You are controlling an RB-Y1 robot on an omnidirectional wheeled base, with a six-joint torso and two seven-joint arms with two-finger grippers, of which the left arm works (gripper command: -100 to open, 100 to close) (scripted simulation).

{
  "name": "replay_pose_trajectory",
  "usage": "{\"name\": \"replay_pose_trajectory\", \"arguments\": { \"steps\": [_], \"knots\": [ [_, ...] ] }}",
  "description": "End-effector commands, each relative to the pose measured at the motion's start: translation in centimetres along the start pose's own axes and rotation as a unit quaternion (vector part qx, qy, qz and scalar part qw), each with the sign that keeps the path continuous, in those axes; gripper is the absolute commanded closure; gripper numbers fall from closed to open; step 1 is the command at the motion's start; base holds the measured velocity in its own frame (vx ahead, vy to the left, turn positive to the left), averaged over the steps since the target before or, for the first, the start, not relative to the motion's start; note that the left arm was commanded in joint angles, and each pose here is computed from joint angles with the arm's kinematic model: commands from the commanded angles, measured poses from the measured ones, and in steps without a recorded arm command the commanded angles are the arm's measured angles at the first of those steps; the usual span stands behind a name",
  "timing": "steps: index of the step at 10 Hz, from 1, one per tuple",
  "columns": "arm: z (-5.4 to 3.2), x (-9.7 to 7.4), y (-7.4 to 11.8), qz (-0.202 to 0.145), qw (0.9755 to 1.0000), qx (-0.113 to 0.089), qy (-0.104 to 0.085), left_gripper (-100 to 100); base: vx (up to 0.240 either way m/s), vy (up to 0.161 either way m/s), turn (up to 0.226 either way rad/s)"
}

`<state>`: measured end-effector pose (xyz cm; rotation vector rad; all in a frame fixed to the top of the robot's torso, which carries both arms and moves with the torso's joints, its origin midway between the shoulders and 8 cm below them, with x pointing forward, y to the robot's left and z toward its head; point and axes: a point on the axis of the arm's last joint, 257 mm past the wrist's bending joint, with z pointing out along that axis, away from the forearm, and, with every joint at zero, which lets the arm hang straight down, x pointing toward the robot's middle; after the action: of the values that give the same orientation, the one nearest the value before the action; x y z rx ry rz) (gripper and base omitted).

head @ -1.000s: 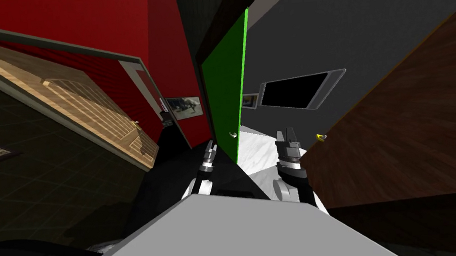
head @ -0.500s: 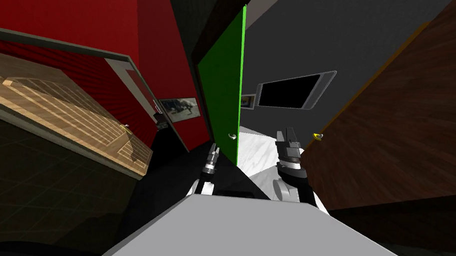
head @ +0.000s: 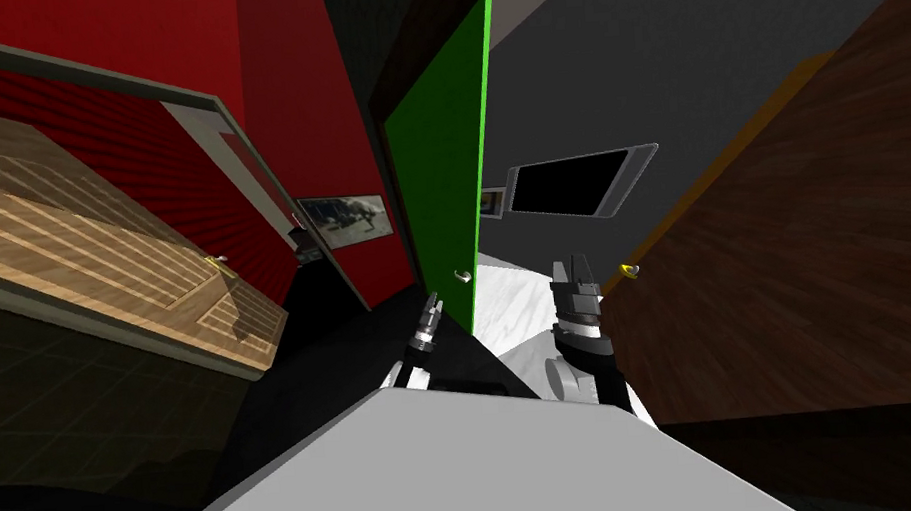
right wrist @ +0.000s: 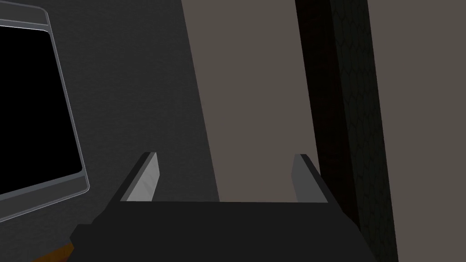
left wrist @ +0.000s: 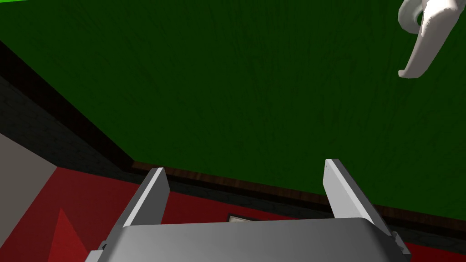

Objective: Push the door open

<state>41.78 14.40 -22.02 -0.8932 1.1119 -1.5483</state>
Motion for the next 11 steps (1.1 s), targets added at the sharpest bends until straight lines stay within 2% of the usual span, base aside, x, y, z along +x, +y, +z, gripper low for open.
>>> {"name": "replay_pose_trajectory", "arguments": {
  "steps": [1,6,7,11],
  "knots": [
    [-0.15,0.6,1.0,-0.001,0.9999,-0.008,0.005,-100,0.069,0.063,-0.039],
    [-1.24,2.3,4.4,-0.004,0.9989,-0.040,0.026,-100,0.081,0.069,-0.096],
    [-1.73,3.0,5.6,-0.005,0.9981,-0.051,0.034,-100,0.123,0.099,-0.152],
    [-2.79,4.3,8.0,-0.006,0.9960,-0.074,0.050,-100,0.089,0.082,-0.099]
  ]
}}
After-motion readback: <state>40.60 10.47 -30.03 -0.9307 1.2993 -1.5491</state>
